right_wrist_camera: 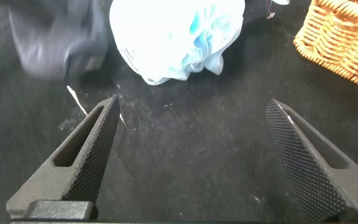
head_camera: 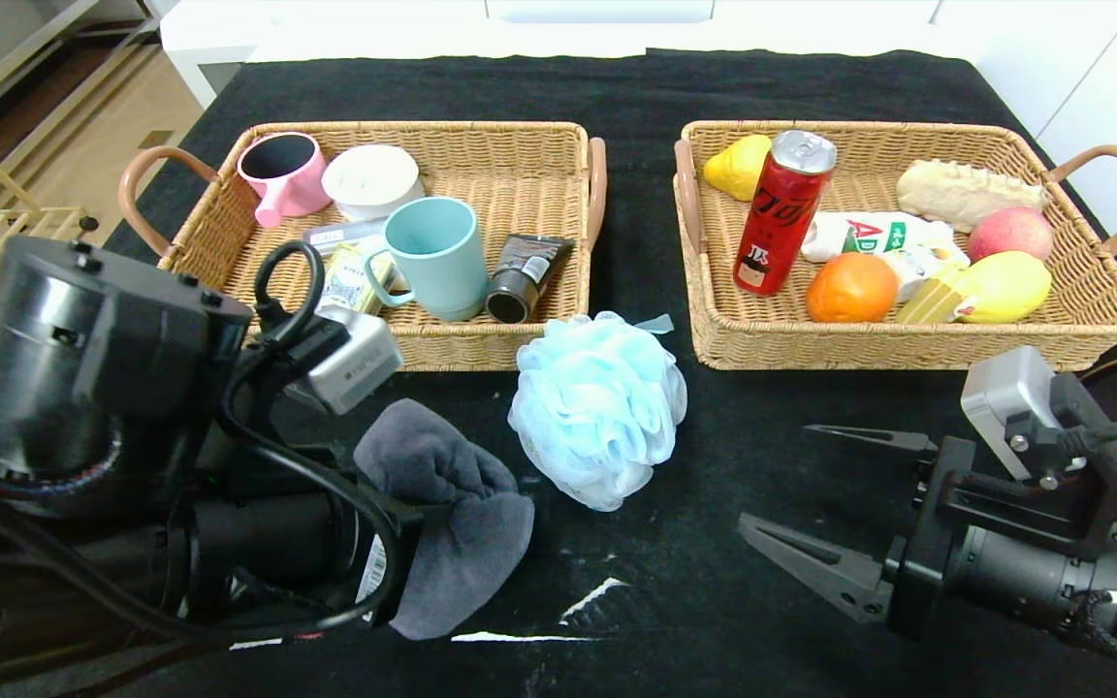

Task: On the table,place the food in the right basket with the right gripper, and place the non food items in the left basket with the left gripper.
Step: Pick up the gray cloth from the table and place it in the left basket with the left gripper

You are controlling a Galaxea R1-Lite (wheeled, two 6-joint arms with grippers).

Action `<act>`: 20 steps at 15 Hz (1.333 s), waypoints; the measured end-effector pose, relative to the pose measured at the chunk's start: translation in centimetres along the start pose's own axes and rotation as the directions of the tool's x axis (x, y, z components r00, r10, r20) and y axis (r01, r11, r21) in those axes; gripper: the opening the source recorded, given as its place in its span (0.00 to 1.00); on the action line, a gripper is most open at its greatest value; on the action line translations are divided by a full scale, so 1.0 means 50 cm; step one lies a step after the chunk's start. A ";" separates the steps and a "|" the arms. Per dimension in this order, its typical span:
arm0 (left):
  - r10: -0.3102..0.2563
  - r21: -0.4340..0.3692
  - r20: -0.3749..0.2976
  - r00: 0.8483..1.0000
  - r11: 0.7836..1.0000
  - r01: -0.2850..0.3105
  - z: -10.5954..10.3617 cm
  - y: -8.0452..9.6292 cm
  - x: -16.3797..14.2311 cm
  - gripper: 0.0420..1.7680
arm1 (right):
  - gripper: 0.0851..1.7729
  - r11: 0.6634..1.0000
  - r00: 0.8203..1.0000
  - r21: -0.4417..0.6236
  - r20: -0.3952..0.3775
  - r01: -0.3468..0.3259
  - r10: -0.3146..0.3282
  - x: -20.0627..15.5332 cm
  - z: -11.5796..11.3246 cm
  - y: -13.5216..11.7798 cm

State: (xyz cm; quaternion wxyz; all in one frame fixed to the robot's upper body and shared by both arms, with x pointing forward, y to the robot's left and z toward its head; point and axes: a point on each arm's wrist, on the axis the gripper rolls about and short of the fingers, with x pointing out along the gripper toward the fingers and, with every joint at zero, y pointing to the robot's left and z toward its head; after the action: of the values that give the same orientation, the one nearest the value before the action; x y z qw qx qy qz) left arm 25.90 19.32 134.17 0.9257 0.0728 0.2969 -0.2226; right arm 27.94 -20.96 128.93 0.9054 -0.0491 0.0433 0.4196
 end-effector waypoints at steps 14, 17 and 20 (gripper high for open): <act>0.201 -0.090 0.217 0.955 0.979 -0.185 0.077 0.108 -0.088 0.09 | 0.96 1.000 1.000 0.000 -0.009 0.000 0.000 0.002 -0.004 0.000; 0.258 -0.123 0.240 0.936 0.964 -0.234 0.084 0.141 -0.102 0.09 | 0.96 1.000 1.000 -0.001 -0.009 -0.001 0.001 0.002 -0.004 0.000; 0.289 -0.159 0.256 0.923 0.954 -0.255 0.094 0.177 -0.113 0.09 | 0.96 1.000 1.000 -0.001 -0.009 0.000 0.000 0.002 -0.004 0.000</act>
State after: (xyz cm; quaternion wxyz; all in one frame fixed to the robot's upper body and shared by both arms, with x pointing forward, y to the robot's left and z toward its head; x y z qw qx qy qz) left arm 28.24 28.03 141.32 0.9826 0.0246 0.1650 -0.0813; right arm 27.99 -20.90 128.71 0.9051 -0.0511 0.0471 0.4195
